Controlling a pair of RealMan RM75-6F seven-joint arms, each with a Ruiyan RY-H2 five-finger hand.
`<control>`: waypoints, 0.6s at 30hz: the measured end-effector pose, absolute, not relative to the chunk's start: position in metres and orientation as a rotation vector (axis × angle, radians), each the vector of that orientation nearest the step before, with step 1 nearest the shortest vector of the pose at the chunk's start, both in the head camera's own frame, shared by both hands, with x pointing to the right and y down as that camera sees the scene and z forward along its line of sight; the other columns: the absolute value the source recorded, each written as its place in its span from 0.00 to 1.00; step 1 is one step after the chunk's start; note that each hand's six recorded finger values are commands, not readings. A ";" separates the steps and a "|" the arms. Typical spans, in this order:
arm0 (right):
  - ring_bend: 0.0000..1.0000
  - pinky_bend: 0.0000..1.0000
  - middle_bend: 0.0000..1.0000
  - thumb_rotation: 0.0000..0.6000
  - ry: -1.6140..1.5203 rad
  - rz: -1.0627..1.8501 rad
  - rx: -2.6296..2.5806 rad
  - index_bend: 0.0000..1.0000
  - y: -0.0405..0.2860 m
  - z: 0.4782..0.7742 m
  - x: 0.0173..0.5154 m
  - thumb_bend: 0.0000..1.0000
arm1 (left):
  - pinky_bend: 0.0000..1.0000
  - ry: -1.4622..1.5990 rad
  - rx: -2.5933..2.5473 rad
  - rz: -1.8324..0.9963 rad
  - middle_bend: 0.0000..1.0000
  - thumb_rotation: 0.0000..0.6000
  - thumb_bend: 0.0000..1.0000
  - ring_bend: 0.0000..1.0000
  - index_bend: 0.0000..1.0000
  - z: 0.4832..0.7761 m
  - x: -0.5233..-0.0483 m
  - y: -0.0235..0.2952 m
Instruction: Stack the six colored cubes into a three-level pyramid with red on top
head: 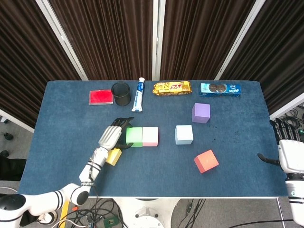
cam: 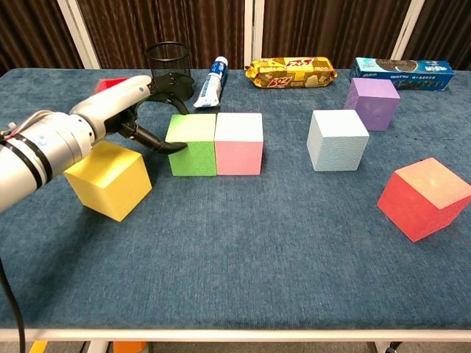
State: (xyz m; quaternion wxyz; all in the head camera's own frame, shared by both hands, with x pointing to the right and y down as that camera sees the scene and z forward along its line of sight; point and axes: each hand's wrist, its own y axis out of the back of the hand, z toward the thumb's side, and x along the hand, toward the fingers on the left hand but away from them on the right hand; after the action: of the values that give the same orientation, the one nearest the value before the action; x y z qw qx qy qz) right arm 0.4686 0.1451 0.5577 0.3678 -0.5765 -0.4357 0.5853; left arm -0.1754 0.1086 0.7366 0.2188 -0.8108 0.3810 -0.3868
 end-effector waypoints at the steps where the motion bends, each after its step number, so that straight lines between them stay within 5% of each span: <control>1: 0.00 0.00 0.00 1.00 -1.119 1.504 -1.480 0.00 0.145 0.558 0.469 0.00 | 0.07 1.053 -2.242 -1.069 0.42 1.00 0.24 0.07 0.08 0.737 -0.175 0.109; 18: 0.00 0.00 0.00 1.00 -1.118 1.509 -1.485 0.00 0.146 0.558 0.469 0.00 | 0.07 1.053 -2.221 -1.067 0.40 1.00 0.24 0.07 0.08 0.737 -0.175 0.107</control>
State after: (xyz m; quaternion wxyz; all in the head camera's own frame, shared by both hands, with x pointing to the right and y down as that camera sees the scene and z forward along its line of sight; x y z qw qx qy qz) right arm 0.4694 0.1456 0.5578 0.3651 -0.5774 -0.4347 0.5868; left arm -0.1752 0.1072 0.7369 0.2290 -0.8067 0.3827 -0.3877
